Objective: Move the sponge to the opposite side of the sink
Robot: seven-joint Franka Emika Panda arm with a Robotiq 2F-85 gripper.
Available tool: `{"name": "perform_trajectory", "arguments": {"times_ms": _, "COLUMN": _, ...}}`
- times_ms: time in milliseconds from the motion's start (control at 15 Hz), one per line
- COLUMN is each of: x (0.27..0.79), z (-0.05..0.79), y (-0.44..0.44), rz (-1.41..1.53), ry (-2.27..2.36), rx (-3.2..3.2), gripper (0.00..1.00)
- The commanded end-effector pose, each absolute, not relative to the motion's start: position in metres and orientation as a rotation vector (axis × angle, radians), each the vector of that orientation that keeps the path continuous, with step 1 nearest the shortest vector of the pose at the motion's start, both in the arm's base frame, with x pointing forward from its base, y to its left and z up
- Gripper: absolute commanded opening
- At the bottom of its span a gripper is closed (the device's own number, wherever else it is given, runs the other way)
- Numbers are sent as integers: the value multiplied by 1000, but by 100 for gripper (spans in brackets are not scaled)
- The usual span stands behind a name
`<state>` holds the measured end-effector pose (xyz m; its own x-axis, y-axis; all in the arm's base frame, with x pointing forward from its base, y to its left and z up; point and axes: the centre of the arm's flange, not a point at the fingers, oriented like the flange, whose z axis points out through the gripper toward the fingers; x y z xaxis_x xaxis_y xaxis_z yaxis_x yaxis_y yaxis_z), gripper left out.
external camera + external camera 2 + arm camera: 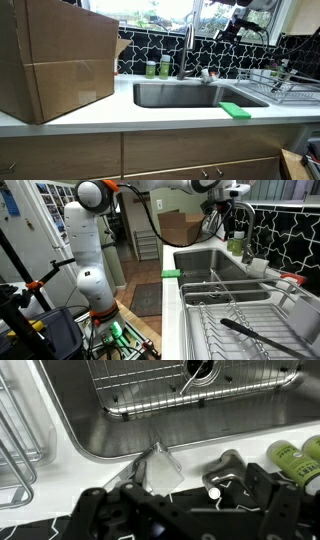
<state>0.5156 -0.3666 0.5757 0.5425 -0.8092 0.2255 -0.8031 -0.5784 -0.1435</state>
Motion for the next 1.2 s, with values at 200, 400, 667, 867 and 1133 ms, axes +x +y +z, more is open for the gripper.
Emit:
{"name": "perform_trajectory", "arguments": {"times_ms": 200, "x": 574, "z": 542, "y": -431, "rz": -433, "ry": 1812, "rx": -2375, "gripper": 100}}
{"name": "perform_trajectory", "arguments": {"times_ms": 400, "x": 561, "z": 534, "y": -422, "rz": -417, "ry": 1827, "rx": -2377, "gripper": 100}}
{"name": "perform_trajectory", "arguments": {"times_ms": 667, "x": 564, "z": 531, "y": -423, "rz": -416, "ry": 1832, "rx": -2374, "gripper": 100}}
{"name": "perform_trajectory", "arguments": {"times_ms": 867, "x": 572, "z": 524, "y": -427, "rz": -470, "ry": 1978, "rx": -2268, "gripper": 100}}
{"name": "perform_trajectory", "arguments": {"times_ms": 1133, "x": 586, "z": 497, "y": -445, "rz": -507, "ry": 2204, "rx": -2025, "gripper": 100}}
